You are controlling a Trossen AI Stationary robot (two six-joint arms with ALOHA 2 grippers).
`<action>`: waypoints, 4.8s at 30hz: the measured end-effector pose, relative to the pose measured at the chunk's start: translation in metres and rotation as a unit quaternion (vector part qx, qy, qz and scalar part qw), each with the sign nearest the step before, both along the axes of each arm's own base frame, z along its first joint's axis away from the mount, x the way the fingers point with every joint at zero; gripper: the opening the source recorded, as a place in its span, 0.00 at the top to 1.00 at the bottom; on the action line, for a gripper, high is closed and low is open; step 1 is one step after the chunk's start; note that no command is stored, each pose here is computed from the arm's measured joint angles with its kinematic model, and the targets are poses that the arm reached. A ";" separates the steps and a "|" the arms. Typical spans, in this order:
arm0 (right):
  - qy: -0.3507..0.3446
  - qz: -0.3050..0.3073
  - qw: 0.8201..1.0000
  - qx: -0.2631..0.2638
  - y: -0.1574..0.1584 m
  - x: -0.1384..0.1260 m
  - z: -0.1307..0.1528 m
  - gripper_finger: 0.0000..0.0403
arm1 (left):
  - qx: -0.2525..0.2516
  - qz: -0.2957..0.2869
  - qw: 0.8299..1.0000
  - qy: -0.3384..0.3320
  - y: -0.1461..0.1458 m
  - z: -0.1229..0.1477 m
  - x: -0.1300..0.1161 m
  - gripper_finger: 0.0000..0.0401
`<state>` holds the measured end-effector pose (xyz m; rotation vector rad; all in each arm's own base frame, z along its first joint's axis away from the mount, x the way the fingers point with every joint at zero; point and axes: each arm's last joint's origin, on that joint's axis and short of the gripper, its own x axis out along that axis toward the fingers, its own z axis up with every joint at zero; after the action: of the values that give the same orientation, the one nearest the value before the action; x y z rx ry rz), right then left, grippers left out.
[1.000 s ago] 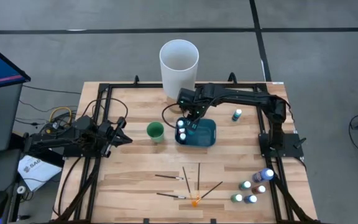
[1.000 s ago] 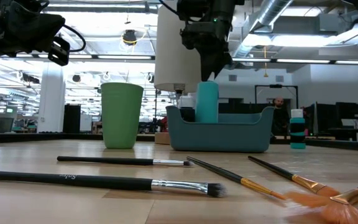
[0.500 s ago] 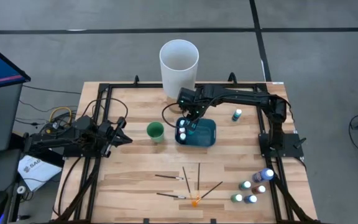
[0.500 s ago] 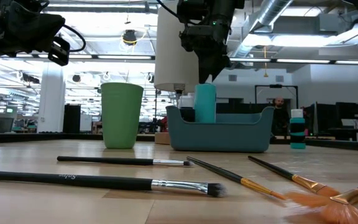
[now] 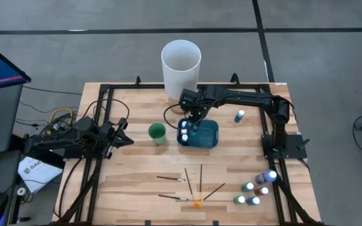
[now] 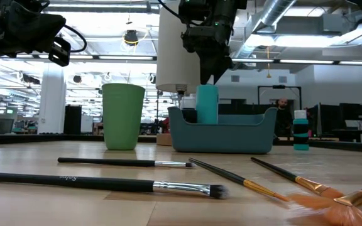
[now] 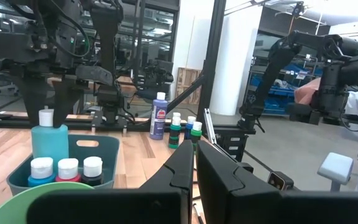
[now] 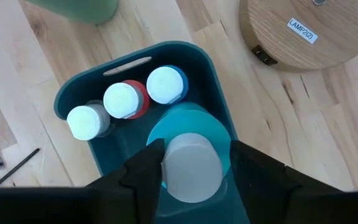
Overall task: Pick & Place Paint Supplies
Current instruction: Put the large blue paint bottle into the green bin, then put the top small light green paint bottle into the green bin
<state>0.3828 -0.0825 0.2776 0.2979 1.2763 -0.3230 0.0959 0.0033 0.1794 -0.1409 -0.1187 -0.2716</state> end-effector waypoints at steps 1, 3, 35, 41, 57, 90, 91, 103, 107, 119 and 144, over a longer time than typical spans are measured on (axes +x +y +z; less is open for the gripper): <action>0.000 0.001 1.000 0.000 0.000 0.000 0.000 0.54 | 0.000 0.000 1.000 0.000 0.000 0.000 0.000 0.98; 0.001 0.000 1.000 0.000 0.000 0.000 0.000 0.52 | 0.000 0.000 1.000 0.000 0.000 0.000 0.000 0.98; -0.007 -0.031 0.999 -0.001 0.005 -0.039 0.045 0.42 | 0.000 0.000 1.000 0.001 0.000 0.000 0.000 0.98; 0.045 -0.108 0.992 -0.040 0.018 -0.076 0.068 0.42 | -0.001 0.000 1.000 0.006 0.000 -0.001 0.001 0.98; 0.058 -0.295 0.953 -0.034 0.079 -0.200 0.050 0.42 | -0.001 0.000 1.000 0.009 0.000 -0.001 0.002 0.98; -0.018 -0.365 0.931 0.024 -0.049 -0.230 -0.043 0.42 | -0.003 -0.001 1.000 -0.002 0.000 0.001 0.002 0.98; -0.016 -0.365 0.931 0.025 -0.048 -0.230 -0.045 0.42 | -0.003 -0.001 1.000 -0.003 0.000 0.001 0.002 0.98; -0.015 -0.367 0.930 0.028 -0.046 -0.231 -0.059 0.46 | -0.002 -0.001 1.000 -0.005 0.000 0.001 0.002 0.98; -0.015 -0.367 0.930 0.028 -0.046 -0.231 -0.059 0.52 | -0.002 -0.001 1.000 -0.005 0.000 0.001 0.002 0.98; -0.014 -0.365 0.931 0.027 -0.046 -0.231 -0.059 0.67 | -0.003 -0.001 1.000 -0.005 0.000 0.001 0.002 0.98; -0.029 -0.333 0.942 0.014 -0.032 -0.213 -0.013 0.72 | -0.002 -0.001 1.000 -0.009 0.000 0.002 0.001 0.98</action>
<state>0.1695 -0.1149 0.2648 0.7619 1.0918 -0.8646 0.0972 0.0035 0.1818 -0.1422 -0.1375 -0.2742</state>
